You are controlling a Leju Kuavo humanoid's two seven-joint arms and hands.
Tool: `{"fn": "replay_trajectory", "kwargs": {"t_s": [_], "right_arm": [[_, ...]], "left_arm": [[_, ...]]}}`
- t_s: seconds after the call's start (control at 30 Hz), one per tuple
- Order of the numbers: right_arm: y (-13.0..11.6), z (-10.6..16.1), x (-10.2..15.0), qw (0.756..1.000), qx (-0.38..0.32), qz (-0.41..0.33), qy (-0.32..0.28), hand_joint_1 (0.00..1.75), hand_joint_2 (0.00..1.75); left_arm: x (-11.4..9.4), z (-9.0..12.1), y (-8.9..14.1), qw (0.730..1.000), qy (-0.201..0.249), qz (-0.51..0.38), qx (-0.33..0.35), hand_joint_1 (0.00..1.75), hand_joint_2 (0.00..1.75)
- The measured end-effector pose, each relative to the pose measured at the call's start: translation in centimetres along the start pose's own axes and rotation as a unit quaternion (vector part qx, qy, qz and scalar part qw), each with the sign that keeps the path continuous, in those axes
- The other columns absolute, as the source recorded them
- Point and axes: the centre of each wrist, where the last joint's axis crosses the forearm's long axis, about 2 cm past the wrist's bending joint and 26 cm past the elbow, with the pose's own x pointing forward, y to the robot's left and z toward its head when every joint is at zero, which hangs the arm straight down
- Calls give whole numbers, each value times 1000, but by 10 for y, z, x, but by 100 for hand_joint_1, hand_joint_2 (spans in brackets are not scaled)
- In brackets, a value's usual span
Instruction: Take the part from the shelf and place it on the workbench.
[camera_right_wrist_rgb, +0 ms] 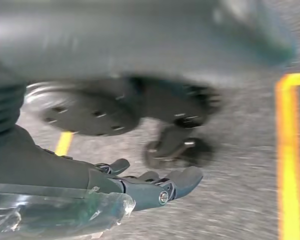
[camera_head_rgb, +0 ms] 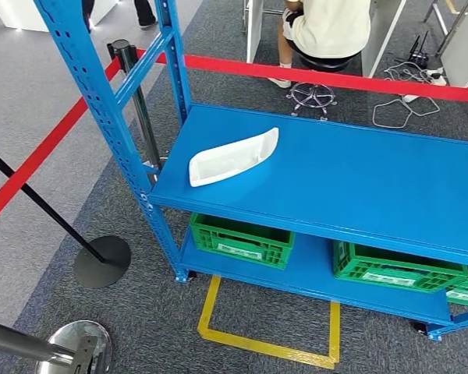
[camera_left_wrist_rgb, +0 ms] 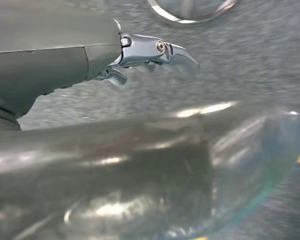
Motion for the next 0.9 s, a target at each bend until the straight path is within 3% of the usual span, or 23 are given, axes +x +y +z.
{"fn": "replay_trajectory", "kwargs": {"t_s": [0.13, 0.23, 0.9], "right_arm": [[-12, 4, -12, 998, 2, 5, 60, 0, 0], [-17, 5, -17, 997, 3, 10, 81, 0, 0], [-24, 7, -22, 995, 1, 19, 94, 0, 0]], "left_arm": [[-12, 4, 11, 998, 62, -10, 0, 0, 0], [-18, 6, 15, 996, 85, -15, 1, 0, 0], [-23, 7, 23, 995, 100, -27, 2, 0, 0]]}}
